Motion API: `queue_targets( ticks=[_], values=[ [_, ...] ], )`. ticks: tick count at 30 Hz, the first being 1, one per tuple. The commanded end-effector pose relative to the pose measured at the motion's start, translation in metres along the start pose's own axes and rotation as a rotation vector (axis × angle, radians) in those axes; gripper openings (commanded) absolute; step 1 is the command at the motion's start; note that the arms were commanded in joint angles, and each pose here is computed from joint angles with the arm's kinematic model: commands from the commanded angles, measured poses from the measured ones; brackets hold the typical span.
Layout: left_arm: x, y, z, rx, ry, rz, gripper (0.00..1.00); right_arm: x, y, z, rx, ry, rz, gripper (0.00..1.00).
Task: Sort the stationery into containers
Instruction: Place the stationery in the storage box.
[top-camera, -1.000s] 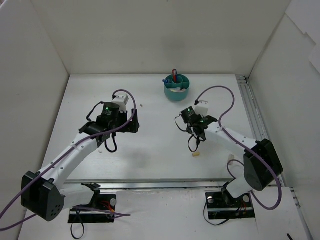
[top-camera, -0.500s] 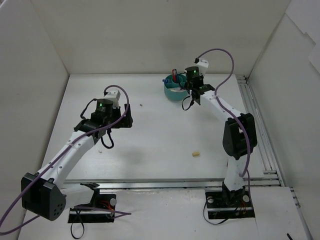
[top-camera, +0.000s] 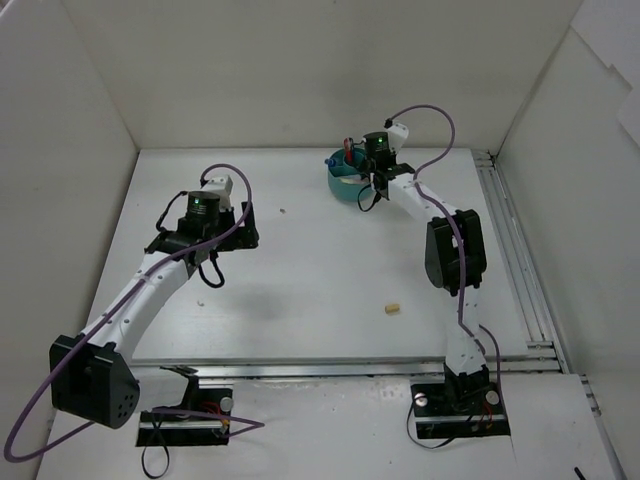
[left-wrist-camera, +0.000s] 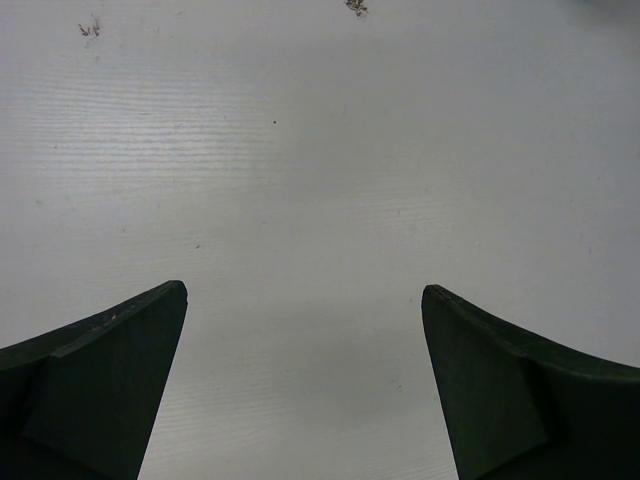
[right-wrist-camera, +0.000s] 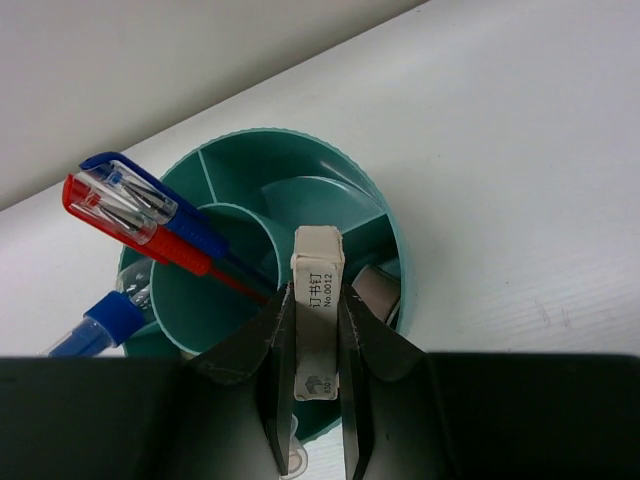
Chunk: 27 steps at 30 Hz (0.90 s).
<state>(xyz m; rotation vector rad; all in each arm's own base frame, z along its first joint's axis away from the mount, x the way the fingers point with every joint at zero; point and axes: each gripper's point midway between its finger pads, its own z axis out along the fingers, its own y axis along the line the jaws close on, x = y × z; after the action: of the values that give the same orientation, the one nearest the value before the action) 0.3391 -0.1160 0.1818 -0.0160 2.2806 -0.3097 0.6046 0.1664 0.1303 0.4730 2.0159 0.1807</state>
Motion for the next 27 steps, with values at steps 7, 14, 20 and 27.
queue_targets(
  ticks=[7, 14, 20, 27],
  values=[
    [-0.03, -0.004, -0.011, 0.024, -0.081, -0.006, 1.0, -0.043, 0.035, -0.024, -0.049, -0.125, 0.124, 0.39],
    [-0.031, -0.006, -0.016, 0.035, -0.096, -0.004, 1.0, -0.064, 0.04, -0.057, -0.085, -0.165, 0.105, 0.52],
    [-0.033, -0.011, -0.026, 0.073, -0.126, -0.005, 1.0, -0.063, 0.023, -0.11, -0.115, -0.158, 0.016, 0.53],
    [-0.025, -0.024, -0.029, 0.147, -0.125, 0.006, 1.0, 0.017, -0.031, -0.184, -0.183, 0.096, -0.254, 0.63]
  ],
)
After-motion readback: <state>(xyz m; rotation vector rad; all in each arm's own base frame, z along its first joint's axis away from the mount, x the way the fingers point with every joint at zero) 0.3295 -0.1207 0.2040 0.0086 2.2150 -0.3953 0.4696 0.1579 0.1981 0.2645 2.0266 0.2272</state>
